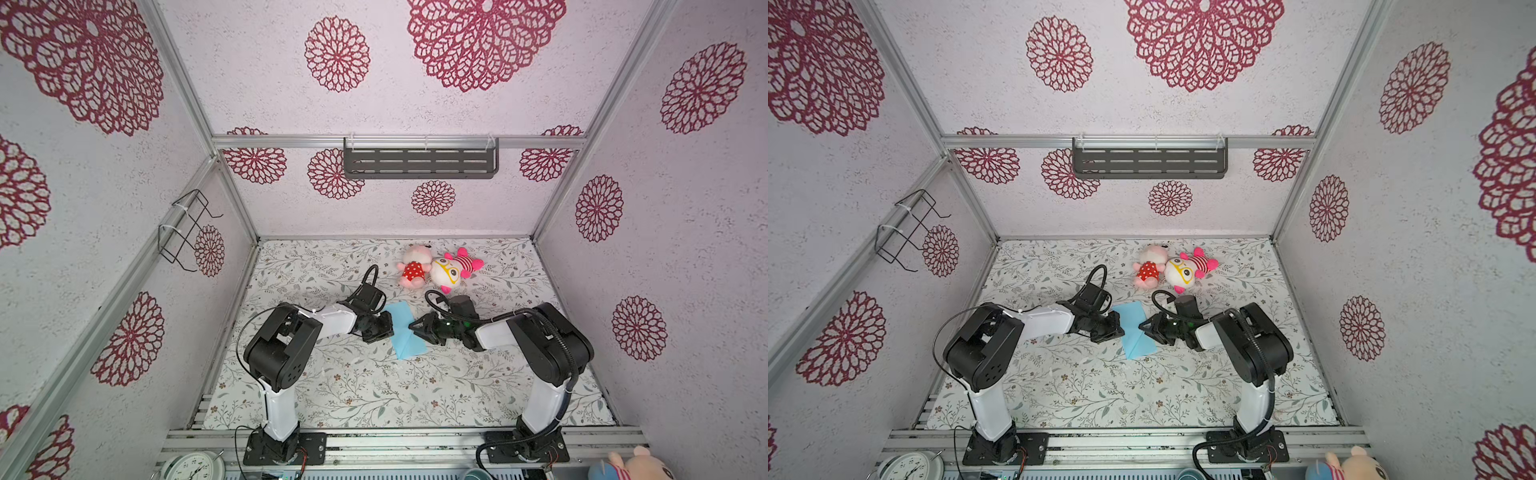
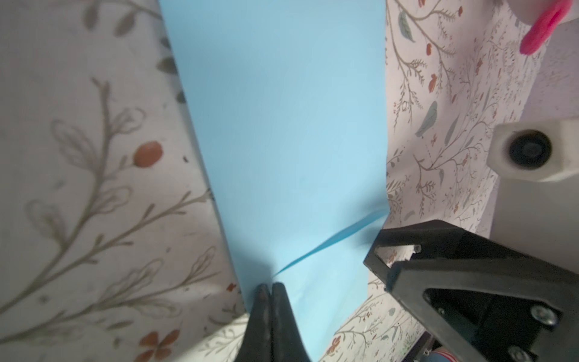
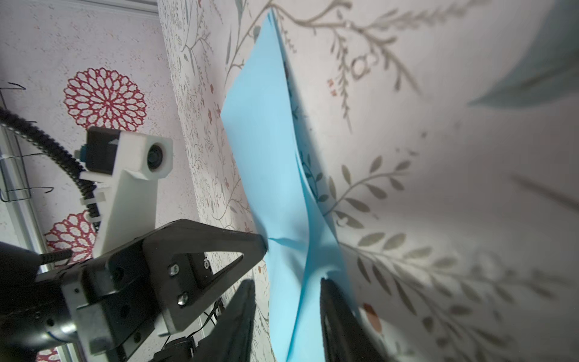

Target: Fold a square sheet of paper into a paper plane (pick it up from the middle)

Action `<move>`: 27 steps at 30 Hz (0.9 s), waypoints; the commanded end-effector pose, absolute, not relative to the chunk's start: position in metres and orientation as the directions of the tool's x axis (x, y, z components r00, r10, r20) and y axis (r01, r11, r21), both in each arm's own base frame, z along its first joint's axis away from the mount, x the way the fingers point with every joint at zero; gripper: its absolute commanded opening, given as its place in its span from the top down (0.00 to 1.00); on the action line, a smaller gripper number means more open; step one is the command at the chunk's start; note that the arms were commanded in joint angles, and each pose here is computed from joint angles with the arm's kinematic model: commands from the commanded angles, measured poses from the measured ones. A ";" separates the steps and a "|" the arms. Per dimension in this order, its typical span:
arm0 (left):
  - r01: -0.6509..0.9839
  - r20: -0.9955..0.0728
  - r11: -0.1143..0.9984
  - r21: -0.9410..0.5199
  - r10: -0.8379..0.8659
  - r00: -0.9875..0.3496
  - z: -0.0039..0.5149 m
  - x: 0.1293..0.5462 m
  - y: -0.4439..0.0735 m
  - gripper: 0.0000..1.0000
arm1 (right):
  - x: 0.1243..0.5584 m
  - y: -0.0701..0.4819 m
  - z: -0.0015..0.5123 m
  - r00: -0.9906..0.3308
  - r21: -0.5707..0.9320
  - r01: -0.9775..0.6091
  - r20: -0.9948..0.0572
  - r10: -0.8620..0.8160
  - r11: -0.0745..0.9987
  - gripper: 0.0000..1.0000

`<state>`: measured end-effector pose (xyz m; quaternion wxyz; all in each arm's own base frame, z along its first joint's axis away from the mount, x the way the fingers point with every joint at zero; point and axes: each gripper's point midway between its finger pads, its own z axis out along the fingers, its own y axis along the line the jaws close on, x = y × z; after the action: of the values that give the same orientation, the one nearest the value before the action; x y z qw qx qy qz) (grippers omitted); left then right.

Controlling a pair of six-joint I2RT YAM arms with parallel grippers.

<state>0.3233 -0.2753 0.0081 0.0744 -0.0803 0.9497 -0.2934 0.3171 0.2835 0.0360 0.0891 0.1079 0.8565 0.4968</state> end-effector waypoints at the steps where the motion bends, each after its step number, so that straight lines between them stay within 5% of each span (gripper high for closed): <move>1: -0.185 0.007 0.850 -0.492 -0.209 -0.978 -0.027 0.296 -0.258 1.00 | 0.316 0.294 0.046 -0.965 0.900 0.096 -0.021 0.262 0.425 0.62; 27: -0.135 -0.107 0.797 -0.588 -0.242 -0.964 0.033 0.320 -0.253 0.95 | 0.321 0.307 0.065 -0.958 0.922 -0.061 -0.162 0.237 0.383 0.94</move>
<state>0.3182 -0.2646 0.0142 0.0676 -0.0885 0.9469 -0.3017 0.3143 0.3026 0.0415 0.0916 0.0808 0.8383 0.5313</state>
